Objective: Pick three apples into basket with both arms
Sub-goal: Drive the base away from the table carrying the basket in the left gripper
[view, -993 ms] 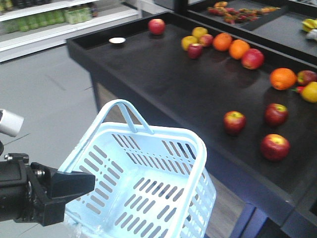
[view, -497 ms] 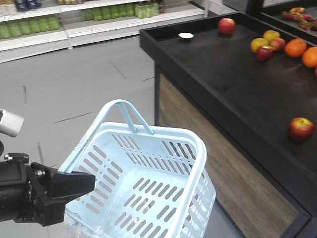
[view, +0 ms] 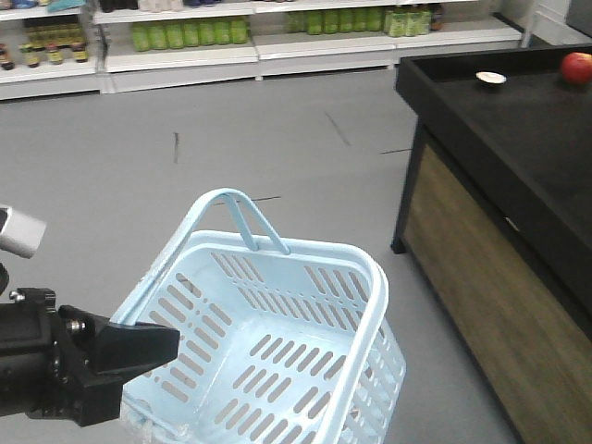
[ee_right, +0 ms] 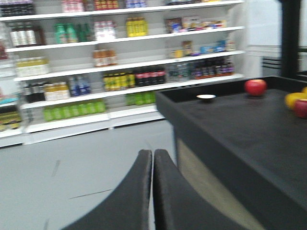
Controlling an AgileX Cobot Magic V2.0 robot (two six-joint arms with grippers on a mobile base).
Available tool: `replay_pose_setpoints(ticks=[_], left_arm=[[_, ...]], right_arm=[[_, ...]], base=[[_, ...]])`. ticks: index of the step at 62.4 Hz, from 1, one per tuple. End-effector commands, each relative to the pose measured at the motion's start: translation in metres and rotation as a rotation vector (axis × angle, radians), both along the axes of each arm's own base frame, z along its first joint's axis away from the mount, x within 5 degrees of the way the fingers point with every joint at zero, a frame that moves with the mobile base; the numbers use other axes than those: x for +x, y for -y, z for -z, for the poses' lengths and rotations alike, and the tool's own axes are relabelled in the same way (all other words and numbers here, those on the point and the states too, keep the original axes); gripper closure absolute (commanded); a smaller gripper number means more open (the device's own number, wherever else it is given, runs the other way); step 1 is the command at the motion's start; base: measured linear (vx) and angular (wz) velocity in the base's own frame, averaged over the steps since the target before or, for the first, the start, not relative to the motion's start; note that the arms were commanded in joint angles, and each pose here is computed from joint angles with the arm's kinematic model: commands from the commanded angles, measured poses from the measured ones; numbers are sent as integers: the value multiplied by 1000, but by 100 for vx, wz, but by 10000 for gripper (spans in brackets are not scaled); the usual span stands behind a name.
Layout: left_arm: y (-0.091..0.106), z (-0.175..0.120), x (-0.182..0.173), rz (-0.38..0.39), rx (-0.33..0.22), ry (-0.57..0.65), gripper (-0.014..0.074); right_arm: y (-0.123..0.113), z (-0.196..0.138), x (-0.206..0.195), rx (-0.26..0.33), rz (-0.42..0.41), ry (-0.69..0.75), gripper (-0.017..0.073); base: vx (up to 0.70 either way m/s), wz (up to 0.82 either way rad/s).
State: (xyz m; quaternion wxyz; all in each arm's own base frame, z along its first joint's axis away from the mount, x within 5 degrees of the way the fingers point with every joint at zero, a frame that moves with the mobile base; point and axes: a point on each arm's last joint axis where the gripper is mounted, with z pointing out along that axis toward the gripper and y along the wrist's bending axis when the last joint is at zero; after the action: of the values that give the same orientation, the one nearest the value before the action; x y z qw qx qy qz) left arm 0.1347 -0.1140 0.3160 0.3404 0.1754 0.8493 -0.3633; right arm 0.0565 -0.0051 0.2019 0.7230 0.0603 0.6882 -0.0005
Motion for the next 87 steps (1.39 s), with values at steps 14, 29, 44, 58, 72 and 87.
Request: replay_pose_setpoints(ticks=[14,29,44,58,72,87], left_arm=[[1,-17,1,-35,-82,48,601],[1,-17,1,-33,-81,45,601],[1,-17,1,-33,-81,45,601],[1,-17,1,-33,-81,45,601],[1,-17,1,-33,-81,45,601],[1,-17,1,-33,-81,45,601]], right_arm=[[-1,-2,-1,-23,-2,65,564],[-1,-2,-1,-23,-2,65,564],[-1,-2,-1,-23,-2,65,564],[-1,-2,-1,-23,-2,65,564],[-1,-2,-1,-23,-2,65,564],[-1,-2,-1,-23,-2,65,564]], base=[[6,72],[11,61],[15,43],[18,30],[22,14],[25,-2]])
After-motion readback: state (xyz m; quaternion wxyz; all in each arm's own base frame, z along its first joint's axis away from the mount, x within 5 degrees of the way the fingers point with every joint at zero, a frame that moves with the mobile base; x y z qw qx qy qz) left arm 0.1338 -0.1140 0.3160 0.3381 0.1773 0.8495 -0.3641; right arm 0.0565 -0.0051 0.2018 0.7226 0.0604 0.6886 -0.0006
